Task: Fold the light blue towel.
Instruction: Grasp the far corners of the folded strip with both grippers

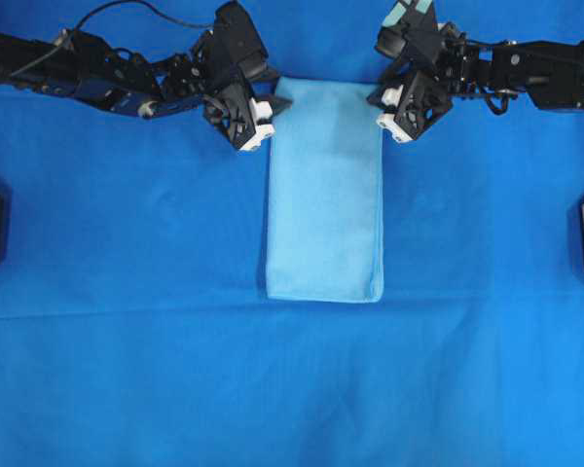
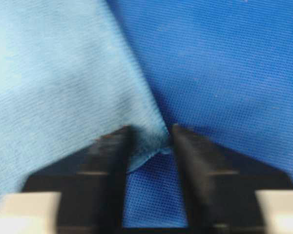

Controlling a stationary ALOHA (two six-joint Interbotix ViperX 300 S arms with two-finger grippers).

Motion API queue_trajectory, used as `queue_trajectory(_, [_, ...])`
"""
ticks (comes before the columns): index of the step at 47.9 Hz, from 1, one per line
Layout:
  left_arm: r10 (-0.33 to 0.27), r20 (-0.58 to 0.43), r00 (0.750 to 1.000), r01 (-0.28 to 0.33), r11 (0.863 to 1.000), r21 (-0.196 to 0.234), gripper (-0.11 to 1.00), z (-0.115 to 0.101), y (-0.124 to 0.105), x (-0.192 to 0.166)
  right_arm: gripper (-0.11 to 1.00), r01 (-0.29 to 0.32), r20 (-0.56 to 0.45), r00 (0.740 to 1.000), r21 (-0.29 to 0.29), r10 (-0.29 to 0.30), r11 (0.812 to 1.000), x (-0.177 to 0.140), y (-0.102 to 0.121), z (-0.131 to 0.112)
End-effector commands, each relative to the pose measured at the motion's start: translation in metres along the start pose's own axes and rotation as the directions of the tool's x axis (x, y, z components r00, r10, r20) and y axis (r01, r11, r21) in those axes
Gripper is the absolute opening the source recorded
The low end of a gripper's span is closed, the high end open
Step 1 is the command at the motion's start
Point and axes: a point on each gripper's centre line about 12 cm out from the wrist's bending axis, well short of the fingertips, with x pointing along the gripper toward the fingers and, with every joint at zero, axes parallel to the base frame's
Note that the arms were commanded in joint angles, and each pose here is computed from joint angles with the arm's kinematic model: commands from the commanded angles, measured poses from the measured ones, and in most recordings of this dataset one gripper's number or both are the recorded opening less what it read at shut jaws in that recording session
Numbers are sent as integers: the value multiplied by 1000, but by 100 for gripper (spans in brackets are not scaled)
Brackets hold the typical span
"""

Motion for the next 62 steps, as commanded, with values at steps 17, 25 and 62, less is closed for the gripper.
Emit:
queue_trajectory(17, [-2, 46, 999, -2, 996, 94, 2, 18, -1, -5, 5, 9, 17, 1000, 3, -10, 1000, -6, -3, 6])
queue_trajectory(25, [12, 107, 994, -25, 992, 120, 2, 42, 7, -18, 5, 37, 35, 999, 9, -37, 999, -18, -9, 16])
queue_trajectory(62, [6, 183, 983, -37, 986, 164, 2, 83, 4, -63, 5, 91, 144, 986, -20, -87, 996, -79, -6, 49])
